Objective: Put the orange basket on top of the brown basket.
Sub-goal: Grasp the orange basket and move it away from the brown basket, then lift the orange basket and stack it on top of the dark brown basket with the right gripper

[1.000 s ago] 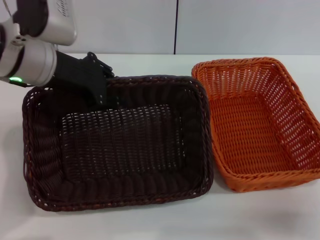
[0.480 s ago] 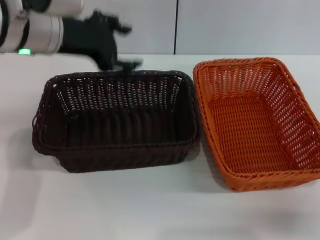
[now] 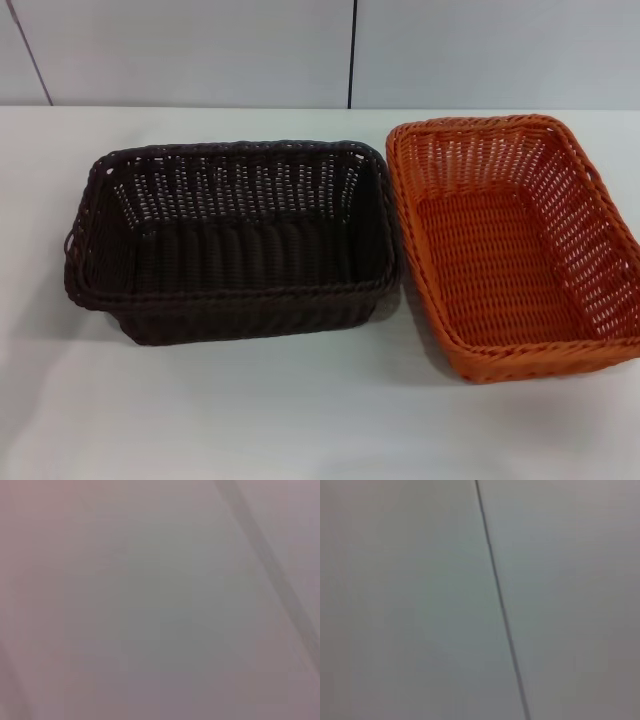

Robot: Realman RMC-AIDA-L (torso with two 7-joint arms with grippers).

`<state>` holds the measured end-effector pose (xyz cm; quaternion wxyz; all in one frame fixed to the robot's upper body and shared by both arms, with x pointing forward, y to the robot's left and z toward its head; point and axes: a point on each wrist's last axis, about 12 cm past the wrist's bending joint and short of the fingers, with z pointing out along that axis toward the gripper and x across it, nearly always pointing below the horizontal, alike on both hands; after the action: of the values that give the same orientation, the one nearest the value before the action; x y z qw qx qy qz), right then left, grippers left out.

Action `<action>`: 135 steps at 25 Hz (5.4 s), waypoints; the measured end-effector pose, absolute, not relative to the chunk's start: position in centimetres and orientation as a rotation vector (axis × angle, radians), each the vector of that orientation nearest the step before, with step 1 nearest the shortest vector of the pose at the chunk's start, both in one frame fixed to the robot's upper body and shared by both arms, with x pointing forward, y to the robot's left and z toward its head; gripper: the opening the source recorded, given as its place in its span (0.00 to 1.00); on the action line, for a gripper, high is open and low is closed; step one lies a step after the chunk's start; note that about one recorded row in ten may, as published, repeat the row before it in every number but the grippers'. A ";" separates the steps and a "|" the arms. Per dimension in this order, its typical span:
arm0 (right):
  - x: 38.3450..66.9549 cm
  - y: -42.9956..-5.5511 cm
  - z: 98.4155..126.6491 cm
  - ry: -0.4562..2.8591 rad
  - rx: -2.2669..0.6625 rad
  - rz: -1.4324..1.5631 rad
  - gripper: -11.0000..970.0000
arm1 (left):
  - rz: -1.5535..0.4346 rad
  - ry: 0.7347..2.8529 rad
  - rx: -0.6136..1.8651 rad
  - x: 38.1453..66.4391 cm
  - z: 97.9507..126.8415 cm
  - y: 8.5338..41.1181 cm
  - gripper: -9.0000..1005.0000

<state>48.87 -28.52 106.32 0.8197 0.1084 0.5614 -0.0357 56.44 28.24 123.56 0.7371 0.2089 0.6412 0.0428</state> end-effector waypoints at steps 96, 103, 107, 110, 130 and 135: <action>55.7 -18.2 117.8 2.487 -1.607 0.172 0.76 | 0.409 1.603 -0.169 46.5 100.7 34.7 0.78; 55.6 -17.4 117.9 2.470 -1.603 0.059 0.53 | 0.417 1.609 -0.164 46.4 100.6 34.9 0.78; 55.7 -17.2 119.2 2.440 -1.530 0.006 0.37 | 0.420 1.609 -0.161 46.4 100.6 34.9 0.78; 55.6 -16.9 120.4 2.398 -1.490 -0.022 0.26 | 0.422 1.609 -0.159 46.3 100.5 35.0 0.78; 54.1 -10.7 126.8 1.535 -1.928 -0.442 0.16 | 0.431 1.610 -0.180 45.8 100.3 35.3 0.78; 53.4 -9.9 126.0 1.142 -2.122 -0.578 0.16 | 0.414 1.612 -0.191 45.7 100.3 35.2 0.78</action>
<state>53.39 -9.94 126.03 0.3257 -0.8096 0.4357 -0.2204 45.71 35.22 100.26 0.6693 -0.0848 0.7149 0.1836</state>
